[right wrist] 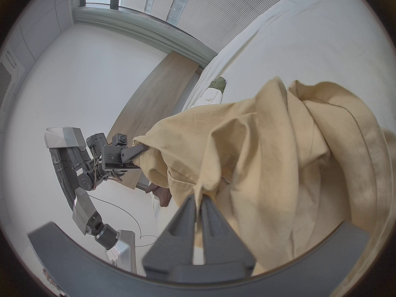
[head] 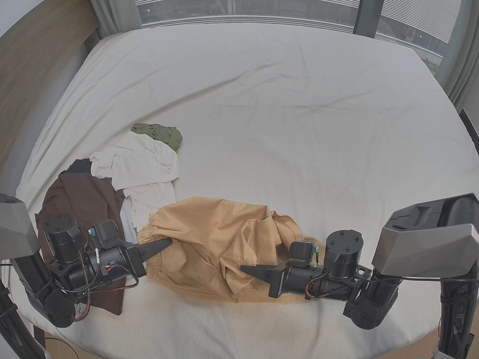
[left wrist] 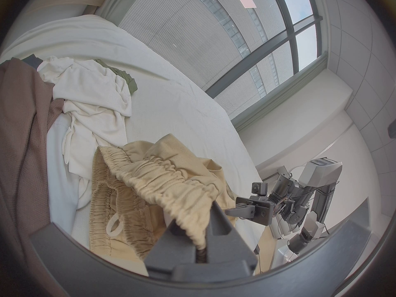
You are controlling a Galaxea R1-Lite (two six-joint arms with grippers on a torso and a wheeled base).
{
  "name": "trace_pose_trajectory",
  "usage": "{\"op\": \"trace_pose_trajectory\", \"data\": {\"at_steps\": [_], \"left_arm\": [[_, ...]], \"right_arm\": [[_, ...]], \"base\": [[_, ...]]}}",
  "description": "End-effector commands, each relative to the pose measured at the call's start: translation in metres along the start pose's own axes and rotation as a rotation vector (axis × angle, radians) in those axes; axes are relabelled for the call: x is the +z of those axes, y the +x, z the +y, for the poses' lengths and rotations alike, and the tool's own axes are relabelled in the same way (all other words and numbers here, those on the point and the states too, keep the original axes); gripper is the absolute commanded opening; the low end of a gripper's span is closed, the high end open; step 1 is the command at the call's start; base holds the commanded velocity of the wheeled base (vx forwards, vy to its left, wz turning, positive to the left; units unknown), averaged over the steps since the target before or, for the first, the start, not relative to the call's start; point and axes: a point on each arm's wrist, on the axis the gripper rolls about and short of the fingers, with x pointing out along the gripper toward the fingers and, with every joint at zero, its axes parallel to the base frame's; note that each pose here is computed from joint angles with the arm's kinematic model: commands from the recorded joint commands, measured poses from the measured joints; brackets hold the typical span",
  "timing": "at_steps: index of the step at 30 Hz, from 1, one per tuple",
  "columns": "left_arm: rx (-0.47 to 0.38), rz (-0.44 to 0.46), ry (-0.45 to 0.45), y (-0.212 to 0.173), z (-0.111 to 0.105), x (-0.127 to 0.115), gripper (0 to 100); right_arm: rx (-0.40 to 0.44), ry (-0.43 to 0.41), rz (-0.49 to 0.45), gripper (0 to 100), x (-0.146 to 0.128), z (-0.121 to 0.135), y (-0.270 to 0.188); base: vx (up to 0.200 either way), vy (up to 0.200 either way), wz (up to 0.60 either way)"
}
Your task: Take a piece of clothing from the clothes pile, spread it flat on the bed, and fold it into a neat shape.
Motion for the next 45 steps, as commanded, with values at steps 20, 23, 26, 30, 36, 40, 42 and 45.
{"op": "trace_pose_trajectory", "data": {"at_steps": [20,23,26,30,36,40,42,45], "left_arm": [[-0.001,-0.002,0.001,0.000,0.000,0.000,0],[-0.001,-0.002,0.001,0.000,0.000,0.000,0],[-0.002,-0.003,0.002,0.000,-0.001,0.001,0],[-0.002,-0.003,0.002,0.000,-0.001,0.001,0],[-0.002,-0.003,0.002,0.000,-0.001,0.001,0],[-0.002,-0.003,0.002,0.000,-0.001,0.001,0],[-0.002,-0.003,0.002,0.000,-0.001,0.001,0],[-0.002,-0.003,0.002,0.000,-0.001,0.001,0]], "right_arm": [[0.017,-0.021,-0.033,100,0.027,0.008,0.019],[0.017,-0.020,-0.028,100,0.029,0.007,0.023],[0.026,-0.023,-0.020,100,0.030,0.011,0.030],[0.029,-0.025,-0.017,100,0.031,0.012,0.033],[0.028,-0.027,-0.022,100,0.032,0.011,0.033],[0.025,-0.026,-0.020,0,0.031,0.010,0.033],[0.025,-0.025,-0.017,0,0.030,0.010,0.034],[0.023,-0.025,-0.011,0,0.028,0.009,0.034]], "base": [[0.000,0.000,0.00],[0.000,0.000,0.00],[0.000,0.000,0.00],[0.000,0.000,0.00],[0.000,0.000,0.00],[0.000,0.000,0.00],[0.000,0.000,0.00],[0.000,0.000,0.00]]}}
